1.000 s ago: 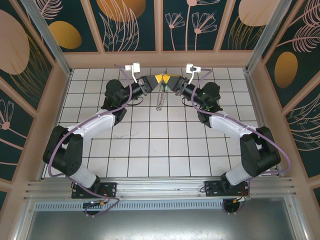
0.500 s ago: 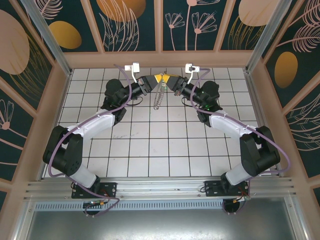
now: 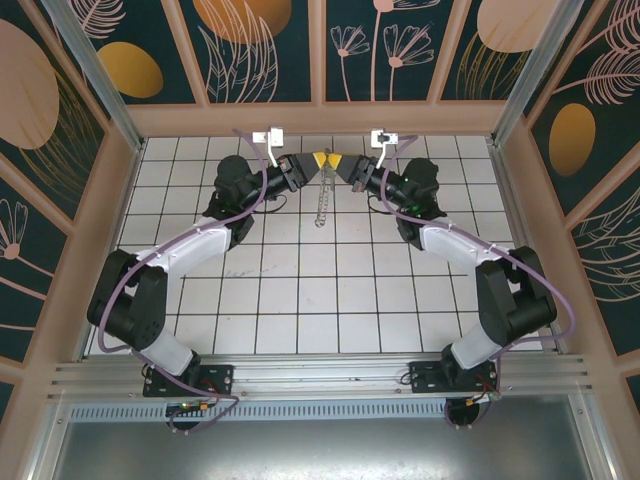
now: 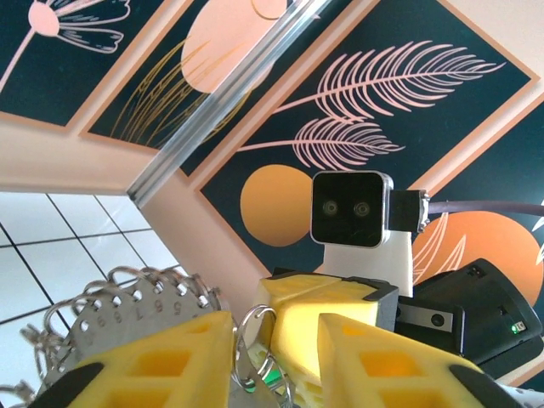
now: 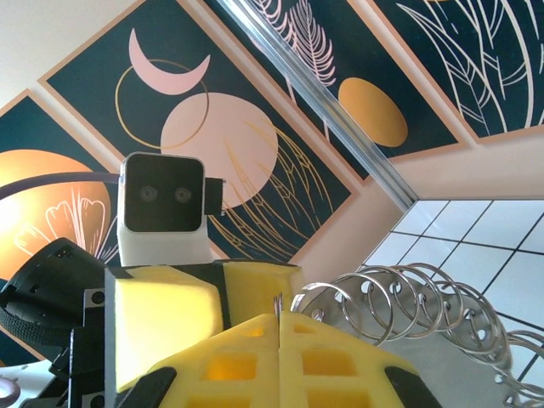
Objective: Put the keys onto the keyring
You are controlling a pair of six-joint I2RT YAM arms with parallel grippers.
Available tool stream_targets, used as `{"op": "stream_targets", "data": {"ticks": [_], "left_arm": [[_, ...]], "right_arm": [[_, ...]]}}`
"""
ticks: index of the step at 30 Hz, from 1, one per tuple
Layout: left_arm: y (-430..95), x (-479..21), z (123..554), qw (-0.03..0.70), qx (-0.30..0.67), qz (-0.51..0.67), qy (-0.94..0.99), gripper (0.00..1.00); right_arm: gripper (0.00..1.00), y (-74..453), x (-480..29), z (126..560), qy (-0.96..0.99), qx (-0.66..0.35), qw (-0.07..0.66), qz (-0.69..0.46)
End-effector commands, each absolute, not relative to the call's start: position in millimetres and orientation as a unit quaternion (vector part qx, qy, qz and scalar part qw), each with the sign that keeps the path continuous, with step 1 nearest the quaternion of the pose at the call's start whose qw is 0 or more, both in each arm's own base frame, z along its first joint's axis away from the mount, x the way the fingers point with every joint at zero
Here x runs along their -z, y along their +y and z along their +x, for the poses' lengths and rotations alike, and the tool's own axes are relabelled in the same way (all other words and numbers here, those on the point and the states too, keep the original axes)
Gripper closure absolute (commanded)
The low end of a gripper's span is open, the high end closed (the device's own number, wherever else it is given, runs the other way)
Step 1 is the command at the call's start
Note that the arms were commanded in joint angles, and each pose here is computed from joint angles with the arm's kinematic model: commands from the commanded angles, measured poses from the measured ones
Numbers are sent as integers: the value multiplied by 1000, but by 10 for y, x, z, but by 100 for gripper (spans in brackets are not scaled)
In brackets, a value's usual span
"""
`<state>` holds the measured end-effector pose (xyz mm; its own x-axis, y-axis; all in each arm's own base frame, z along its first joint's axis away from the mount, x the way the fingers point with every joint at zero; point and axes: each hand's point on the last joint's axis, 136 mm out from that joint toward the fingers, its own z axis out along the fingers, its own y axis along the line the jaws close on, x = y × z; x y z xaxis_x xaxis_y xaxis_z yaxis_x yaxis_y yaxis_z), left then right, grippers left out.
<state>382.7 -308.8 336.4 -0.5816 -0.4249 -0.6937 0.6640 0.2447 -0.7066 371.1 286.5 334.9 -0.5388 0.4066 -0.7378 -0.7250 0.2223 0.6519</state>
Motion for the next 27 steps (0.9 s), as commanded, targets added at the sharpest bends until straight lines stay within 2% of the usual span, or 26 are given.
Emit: {"op": "stream_targets", "data": {"ticks": [1,7,13,20,27], "left_arm": [[-3058,-3544,3863,478,596,101,637,62],[-2780,-3597,3992,507,557,95,651,48],[-2868,-3694,3997,487,544,181,659,40],[-3007,-3663,4073,440,542,255,669,40],[-2999,-3481,4177,409,552,273,673,48]], "right_arm": [[100,2818,-3529,3733,611,-619,474,-140],[100,2749,-3495,3834,614,-618,463,-160],[100,2778,-3507,3831,615,-605,448,-236],[100,2805,-3411,3770,616,-602,420,-284],[100,2800,-3379,3806,614,-615,407,-282]]}}
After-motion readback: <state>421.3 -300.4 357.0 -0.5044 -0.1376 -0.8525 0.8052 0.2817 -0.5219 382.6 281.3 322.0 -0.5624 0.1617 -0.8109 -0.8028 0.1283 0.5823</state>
